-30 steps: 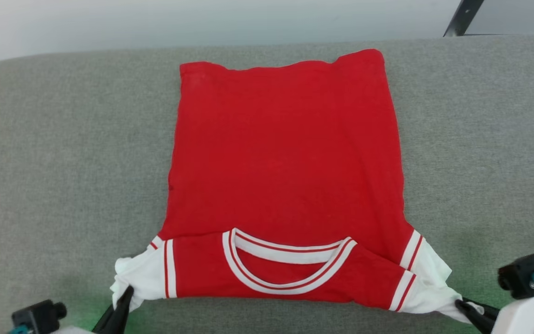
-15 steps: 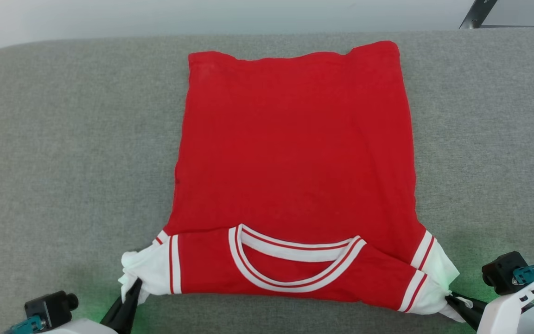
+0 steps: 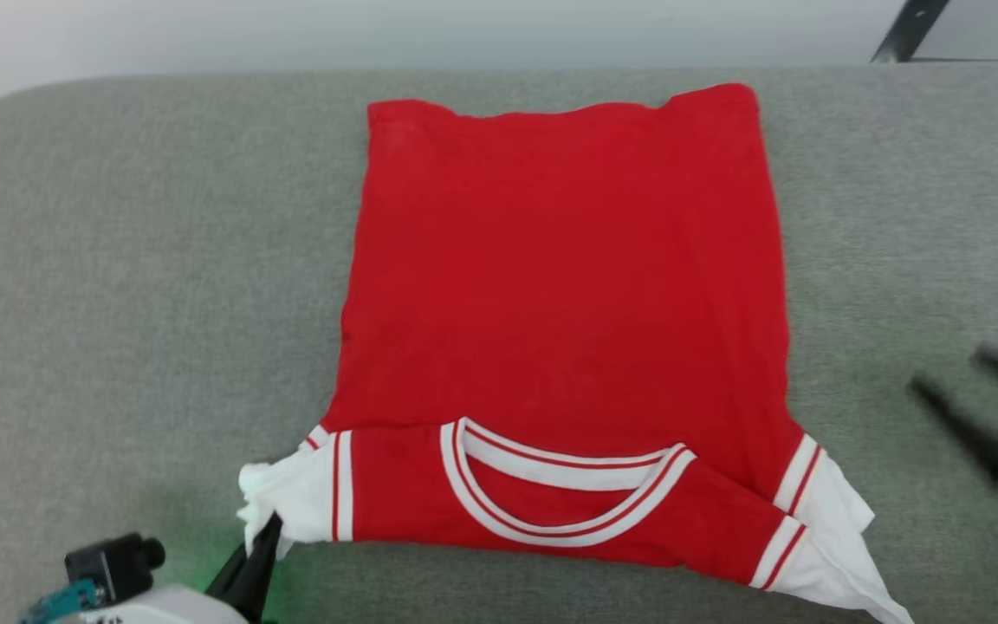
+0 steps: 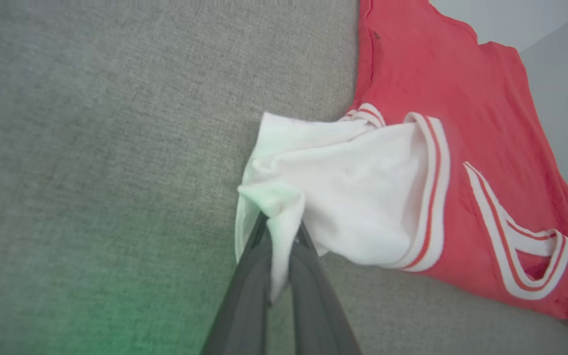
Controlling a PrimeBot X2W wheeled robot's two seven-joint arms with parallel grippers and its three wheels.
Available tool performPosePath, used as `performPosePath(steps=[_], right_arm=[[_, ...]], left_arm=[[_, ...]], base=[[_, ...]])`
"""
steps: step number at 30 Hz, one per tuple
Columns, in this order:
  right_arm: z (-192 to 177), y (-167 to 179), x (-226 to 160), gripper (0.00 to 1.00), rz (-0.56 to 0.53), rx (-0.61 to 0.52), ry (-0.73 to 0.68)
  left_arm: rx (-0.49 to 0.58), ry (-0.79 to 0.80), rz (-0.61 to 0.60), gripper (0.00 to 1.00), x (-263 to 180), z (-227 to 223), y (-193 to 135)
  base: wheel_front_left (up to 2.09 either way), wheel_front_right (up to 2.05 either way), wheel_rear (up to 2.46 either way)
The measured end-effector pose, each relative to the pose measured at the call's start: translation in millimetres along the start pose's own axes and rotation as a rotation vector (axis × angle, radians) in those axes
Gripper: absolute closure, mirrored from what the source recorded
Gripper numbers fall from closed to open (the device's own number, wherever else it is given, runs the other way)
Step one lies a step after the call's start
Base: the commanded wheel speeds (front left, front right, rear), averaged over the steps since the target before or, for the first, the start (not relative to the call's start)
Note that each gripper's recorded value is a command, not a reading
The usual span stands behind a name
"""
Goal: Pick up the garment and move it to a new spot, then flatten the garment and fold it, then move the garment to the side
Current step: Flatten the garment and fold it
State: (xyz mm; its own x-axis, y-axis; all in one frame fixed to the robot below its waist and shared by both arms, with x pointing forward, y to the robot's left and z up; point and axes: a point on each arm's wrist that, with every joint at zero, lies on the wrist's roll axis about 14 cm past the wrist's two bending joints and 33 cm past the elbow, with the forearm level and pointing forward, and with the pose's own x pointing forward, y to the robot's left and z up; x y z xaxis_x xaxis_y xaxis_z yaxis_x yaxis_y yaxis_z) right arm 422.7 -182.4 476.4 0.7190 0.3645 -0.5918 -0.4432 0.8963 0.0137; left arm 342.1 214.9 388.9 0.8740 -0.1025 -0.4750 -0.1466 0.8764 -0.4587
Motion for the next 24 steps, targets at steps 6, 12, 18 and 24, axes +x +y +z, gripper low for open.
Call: performPosePath(steps=[6, 12, 18, 24], right_arm=[[71, -27, 39, 0.00, -0.035, 0.005, -0.096], [87, -30, 117, 0.00, -0.027, 0.010, 0.042], [98, -37, 186, 0.00, -0.069, -0.042, 0.135], [65, -22, 239, 0.00, -0.050, -0.060, 0.306]], left_arm=[[0.005, -0.020, -0.021, 1.00, 9, 9, -7], [0.013, -0.033, -0.043, 1.00, 18, 13, -13], [-0.009, -0.035, -0.039, 1.00, 24, 10, -9], [-0.022, -0.038, -0.005, 1.00, 26, 7, 2]], base=[[0.00, 0.00, 0.00], [0.00, 0.00, 0.00], [0.00, 0.00, 0.00], [0.00, 0.00, 0.00]])
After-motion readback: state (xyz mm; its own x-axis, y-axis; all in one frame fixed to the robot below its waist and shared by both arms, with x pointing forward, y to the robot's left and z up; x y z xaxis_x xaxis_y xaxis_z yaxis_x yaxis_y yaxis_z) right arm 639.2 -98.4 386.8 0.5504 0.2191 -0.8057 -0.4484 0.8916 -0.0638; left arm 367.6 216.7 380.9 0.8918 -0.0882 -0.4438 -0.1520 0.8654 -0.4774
